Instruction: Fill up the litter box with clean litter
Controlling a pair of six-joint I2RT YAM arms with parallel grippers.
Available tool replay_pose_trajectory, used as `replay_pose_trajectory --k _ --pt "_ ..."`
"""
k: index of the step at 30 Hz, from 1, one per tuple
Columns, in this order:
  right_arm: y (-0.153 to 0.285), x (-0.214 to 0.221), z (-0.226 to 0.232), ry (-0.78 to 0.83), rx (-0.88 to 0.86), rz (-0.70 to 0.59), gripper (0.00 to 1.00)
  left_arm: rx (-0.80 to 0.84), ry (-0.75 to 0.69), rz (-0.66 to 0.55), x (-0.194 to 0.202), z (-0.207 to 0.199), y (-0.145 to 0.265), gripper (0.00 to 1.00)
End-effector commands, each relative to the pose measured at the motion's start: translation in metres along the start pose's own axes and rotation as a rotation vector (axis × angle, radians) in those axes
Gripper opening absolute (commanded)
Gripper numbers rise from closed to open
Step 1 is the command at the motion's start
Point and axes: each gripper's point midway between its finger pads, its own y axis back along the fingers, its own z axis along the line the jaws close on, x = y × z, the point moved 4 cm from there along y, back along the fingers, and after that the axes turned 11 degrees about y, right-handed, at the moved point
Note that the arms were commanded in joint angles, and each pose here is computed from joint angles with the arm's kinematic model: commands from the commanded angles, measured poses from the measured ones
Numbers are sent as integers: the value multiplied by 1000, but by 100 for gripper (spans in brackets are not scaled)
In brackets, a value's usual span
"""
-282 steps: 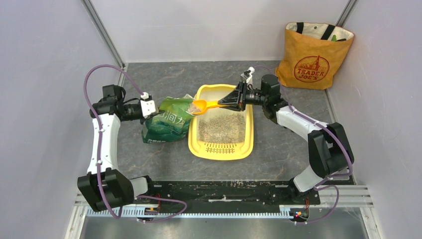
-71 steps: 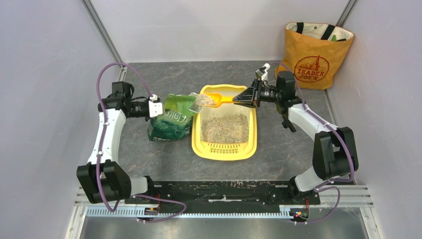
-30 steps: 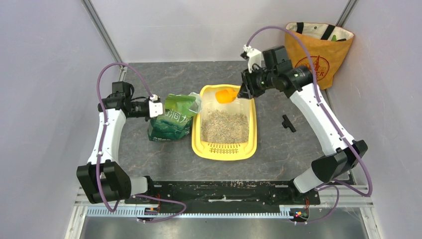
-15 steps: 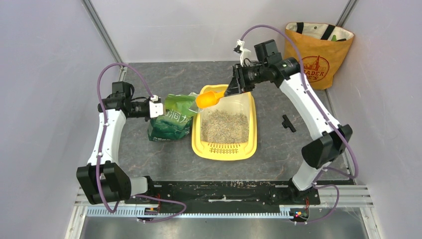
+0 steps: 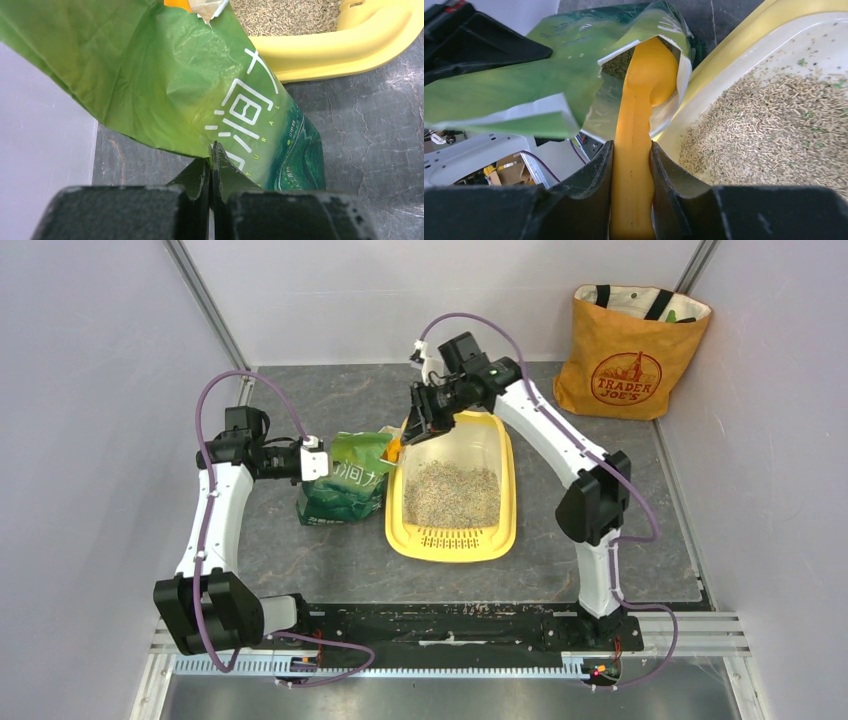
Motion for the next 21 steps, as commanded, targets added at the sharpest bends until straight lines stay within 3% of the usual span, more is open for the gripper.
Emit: replay_pose_trajectory --k 1,6,15,19,21 --pt "-24 8 -1 -69 46 69 0 -51 -195 -81 -29 13 5 2" --pt "-59 22 -11 -94 82 141 0 -47 -209 -94 -29 15 4 2" --pt "-107 50 -12 24 222 251 0 -40 -209 -101 -26 18 1 2" --pt "-126 69 -14 0 131 299 0 -29 -200 -103 -20 17 -2 2" --pt "-133 66 -6 26 34 255 0 -26 -197 -104 -18 17 -4 2"
